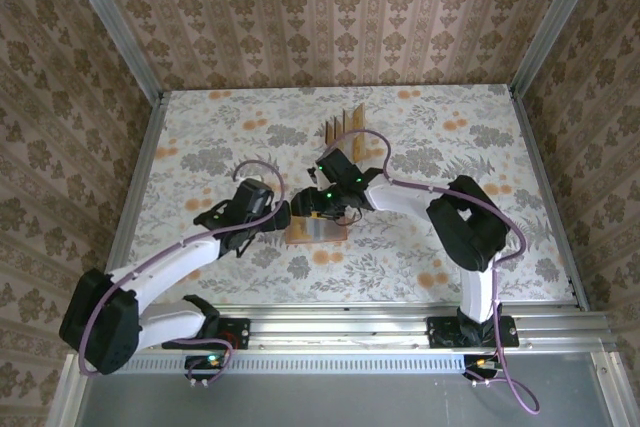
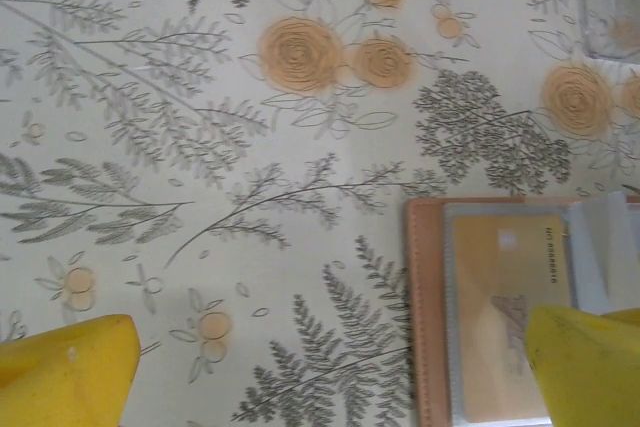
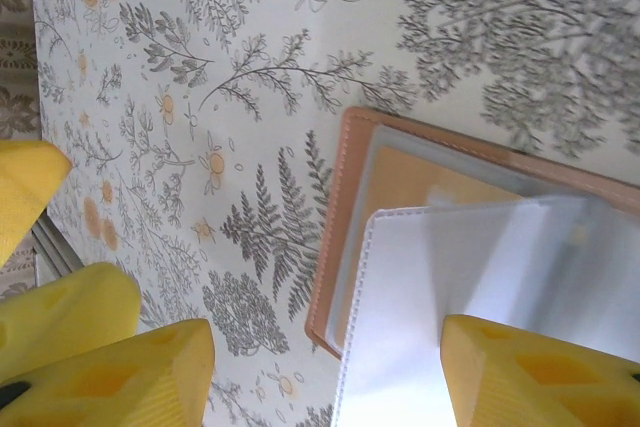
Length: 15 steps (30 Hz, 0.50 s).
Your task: Put the credit cards into the card holder
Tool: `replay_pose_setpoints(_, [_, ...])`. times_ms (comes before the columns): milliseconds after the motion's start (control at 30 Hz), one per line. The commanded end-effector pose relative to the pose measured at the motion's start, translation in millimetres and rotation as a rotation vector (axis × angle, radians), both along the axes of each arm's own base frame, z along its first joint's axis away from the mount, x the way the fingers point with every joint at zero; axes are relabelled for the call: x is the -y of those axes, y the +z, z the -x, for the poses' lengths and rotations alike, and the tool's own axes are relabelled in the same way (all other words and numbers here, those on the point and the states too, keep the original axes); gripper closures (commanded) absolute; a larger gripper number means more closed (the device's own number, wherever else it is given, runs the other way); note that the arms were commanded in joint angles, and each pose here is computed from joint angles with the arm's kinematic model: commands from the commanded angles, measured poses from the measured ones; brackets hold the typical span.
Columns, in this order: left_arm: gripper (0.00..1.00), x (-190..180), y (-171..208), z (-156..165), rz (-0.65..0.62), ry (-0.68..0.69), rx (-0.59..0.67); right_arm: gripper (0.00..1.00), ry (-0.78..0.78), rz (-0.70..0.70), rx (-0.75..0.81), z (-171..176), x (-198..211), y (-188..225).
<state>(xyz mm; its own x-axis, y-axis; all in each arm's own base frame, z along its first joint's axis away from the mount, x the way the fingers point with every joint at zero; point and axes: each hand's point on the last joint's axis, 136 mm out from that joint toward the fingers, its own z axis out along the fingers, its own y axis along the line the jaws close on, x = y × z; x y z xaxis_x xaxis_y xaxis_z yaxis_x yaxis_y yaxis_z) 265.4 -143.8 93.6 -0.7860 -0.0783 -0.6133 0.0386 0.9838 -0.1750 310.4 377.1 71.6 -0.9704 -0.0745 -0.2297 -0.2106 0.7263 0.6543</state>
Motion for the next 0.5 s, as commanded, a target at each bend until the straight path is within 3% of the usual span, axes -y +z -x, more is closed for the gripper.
replay_pose_setpoints(0, [0.00, -8, -4, 7, 0.006, -0.012, -0.012, 0.37, -0.001, 0.068, -0.052, 4, -4, -19])
replay_pose_setpoints(467, [0.00, -18, -14, 10, 0.052, -0.002, -0.035, 0.37, -0.011, 0.097, -0.081, 5, -10, -31])
